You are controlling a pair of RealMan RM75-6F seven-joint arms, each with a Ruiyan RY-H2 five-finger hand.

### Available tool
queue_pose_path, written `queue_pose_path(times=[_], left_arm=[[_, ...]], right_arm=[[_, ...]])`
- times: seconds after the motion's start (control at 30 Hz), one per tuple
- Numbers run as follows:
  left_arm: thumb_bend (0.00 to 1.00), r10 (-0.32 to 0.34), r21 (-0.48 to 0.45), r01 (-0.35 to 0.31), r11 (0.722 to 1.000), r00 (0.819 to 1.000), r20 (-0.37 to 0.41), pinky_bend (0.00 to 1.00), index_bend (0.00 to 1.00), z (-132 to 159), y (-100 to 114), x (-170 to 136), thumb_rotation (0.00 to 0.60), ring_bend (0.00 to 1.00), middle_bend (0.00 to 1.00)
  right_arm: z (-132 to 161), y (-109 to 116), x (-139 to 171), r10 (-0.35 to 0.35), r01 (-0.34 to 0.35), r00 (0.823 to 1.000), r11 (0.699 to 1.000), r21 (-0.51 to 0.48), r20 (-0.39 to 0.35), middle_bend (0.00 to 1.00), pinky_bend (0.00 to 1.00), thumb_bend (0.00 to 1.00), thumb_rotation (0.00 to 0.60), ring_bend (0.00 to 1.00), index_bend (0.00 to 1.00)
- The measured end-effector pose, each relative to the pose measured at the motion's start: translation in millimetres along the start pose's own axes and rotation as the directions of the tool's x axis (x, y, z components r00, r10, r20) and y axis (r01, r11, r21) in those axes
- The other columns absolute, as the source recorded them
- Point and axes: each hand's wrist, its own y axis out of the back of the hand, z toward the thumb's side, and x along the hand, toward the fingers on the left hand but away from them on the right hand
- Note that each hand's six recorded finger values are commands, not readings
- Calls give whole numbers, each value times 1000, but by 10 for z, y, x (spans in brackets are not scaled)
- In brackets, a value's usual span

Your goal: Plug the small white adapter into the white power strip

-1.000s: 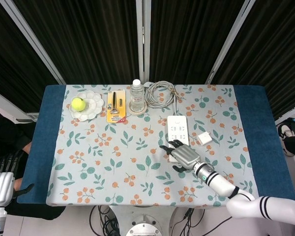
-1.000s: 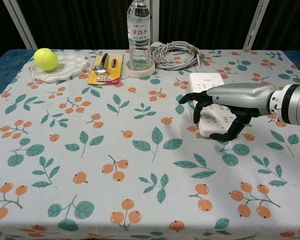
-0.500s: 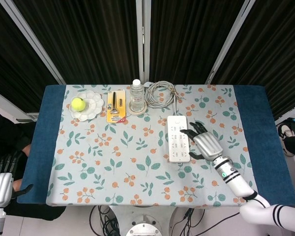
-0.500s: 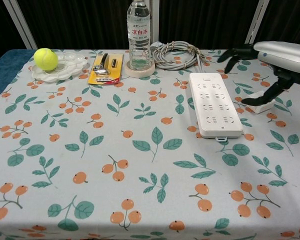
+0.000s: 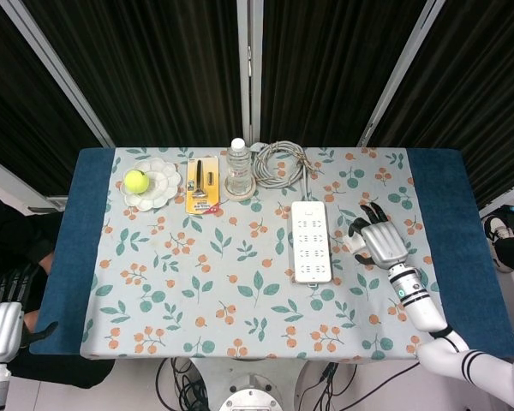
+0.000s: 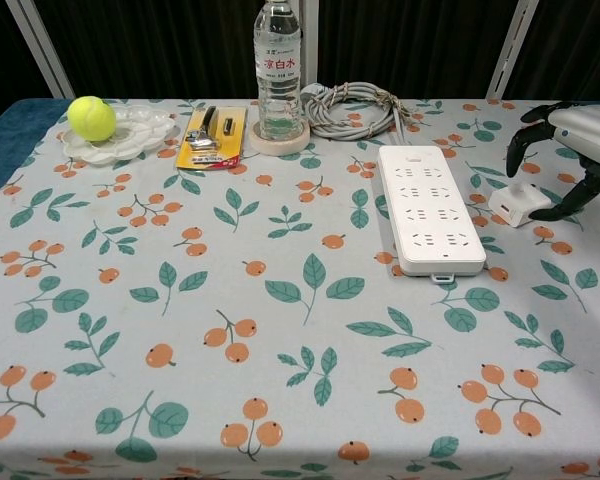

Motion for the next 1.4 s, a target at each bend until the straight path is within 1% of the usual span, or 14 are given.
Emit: queue_pose_path(times=[0.1, 0.33, 0.83, 1.13, 1.3, 1.4], left_arm=[[81, 0, -1, 0, 1000, 1000, 0, 0, 65, -1, -2, -2, 600, 0, 0], [81, -3, -3, 3, 1000, 1000, 2, 0, 65, 6, -12, 2, 600, 0, 0], [81, -4, -10, 4, 1000, 1000, 0, 0, 65, -3, -23, -18, 600, 0, 0], [81, -5, -12, 5, 1000, 1000, -1, 0, 65, -2, -27, -16, 600, 0, 0], [81, -6, -13, 6, 1000, 1000, -1, 0, 65, -4, -29, -12, 600, 0, 0], [81, -4, -15, 3, 1000, 1000, -2, 0, 65, -6, -25, -13, 600, 0, 0]], right_arm=[[-49, -62, -31, -11, 11, 1000, 1000, -5, 12, 353, 0, 42, 600, 91, 481], [-91, -150, -41, -7, 7, 1000, 1000, -7, 18, 328, 0, 43, 600, 91, 427], [-170, -228, -34, 9, -10, 1000, 1000, 16, 26, 342, 0, 43, 600, 91, 428], [-140, -260, -91, 14, -14, 1000, 999, 32, 13, 343, 0, 77, 600, 91, 434], [-114, -258, -153, 15, -16, 1000, 999, 29, 10, 346, 0, 148, 600, 94, 452], [-89, -258, -199, 18, -19, 1000, 999, 27, 6, 357, 0, 233, 600, 108, 470]])
